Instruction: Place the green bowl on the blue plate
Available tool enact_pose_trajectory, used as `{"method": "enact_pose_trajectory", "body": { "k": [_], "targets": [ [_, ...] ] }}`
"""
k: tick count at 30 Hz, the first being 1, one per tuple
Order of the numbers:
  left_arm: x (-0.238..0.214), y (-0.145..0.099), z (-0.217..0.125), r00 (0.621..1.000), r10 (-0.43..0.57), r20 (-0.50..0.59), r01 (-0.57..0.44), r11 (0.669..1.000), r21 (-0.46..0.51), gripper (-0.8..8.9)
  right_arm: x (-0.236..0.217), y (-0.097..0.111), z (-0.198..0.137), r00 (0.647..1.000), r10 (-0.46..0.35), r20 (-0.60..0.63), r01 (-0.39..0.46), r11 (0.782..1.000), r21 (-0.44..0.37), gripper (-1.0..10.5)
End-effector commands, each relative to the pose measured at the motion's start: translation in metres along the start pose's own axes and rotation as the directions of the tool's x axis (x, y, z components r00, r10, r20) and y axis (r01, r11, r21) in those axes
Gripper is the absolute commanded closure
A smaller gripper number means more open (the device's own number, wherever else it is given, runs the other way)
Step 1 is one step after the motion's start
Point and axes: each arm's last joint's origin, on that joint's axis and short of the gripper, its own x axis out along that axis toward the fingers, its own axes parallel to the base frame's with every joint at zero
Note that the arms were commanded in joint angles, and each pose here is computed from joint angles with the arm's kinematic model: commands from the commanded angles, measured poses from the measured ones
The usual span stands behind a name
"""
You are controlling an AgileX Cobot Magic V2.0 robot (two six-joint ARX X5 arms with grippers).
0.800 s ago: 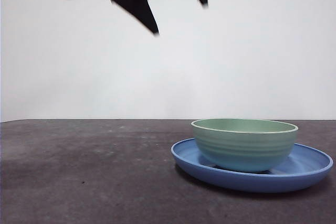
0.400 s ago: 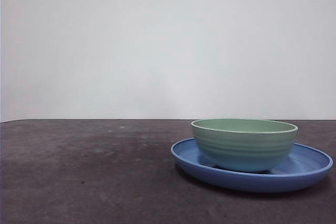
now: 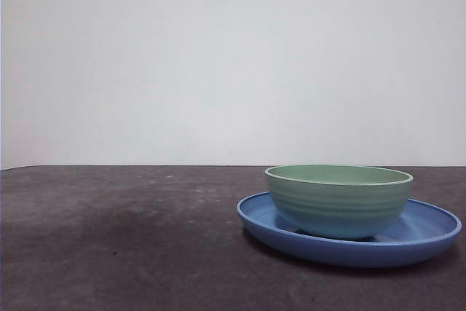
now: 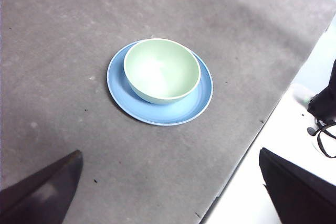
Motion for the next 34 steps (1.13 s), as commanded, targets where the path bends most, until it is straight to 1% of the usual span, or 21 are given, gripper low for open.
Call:
{"method": "enact_pose_trajectory", "body": {
  "k": [1,7,16,19,21,26,31,34],
  "targets": [
    [-0.006,-0.002,-0.012,0.999,-0.014,0.052,0.015,1.0,-0.025,2.47,-0.002,0.003,0.004,1.0,0.006,0.016,-0.005,1.0,-0.025,3.3],
    [-0.019,-0.005,-0.02,0.994,-0.017,0.107,0.02,0.999,-0.029,2.47,-0.002,0.003,0.004,1.0,0.006,0.016,-0.005,1.0,-0.025,3.3],
    [-0.021,-0.005,-0.02,0.992,-0.019,0.125,0.022,0.999,-0.024,2.47,-0.002,0.002,0.004,1.0,0.004,0.016,-0.003,1.0,-0.021,3.3],
    [-0.021,-0.005,-0.02,0.992,-0.018,0.125,0.022,0.999,-0.023,2.47,0.001,0.0,0.004,1.0,-0.019,-0.009,0.019,1.0,0.02,3.3],
    [-0.021,-0.005,-0.02,0.992,-0.019,0.126,0.022,0.999,-0.023,2.47,0.006,-0.005,0.004,0.998,-0.035,-0.049,0.037,0.997,0.061,3.3],
    [-0.021,-0.005,-0.02,0.992,-0.019,0.126,0.022,1.0,-0.023,2.47,0.029,-0.021,0.008,0.983,-0.035,-0.18,0.062,0.987,0.148,3.3],
    [-0.021,-0.005,-0.02,0.992,-0.019,0.126,0.022,1.0,-0.023,2.47,0.057,-0.042,0.013,0.96,-0.028,-0.279,0.089,0.974,0.208,3.3],
    [-0.021,-0.005,-0.02,0.992,-0.019,0.126,0.022,1.0,-0.023,2.47,0.074,-0.058,0.016,0.946,-0.029,-0.322,0.107,0.968,0.227,3.3]
  ]
}}
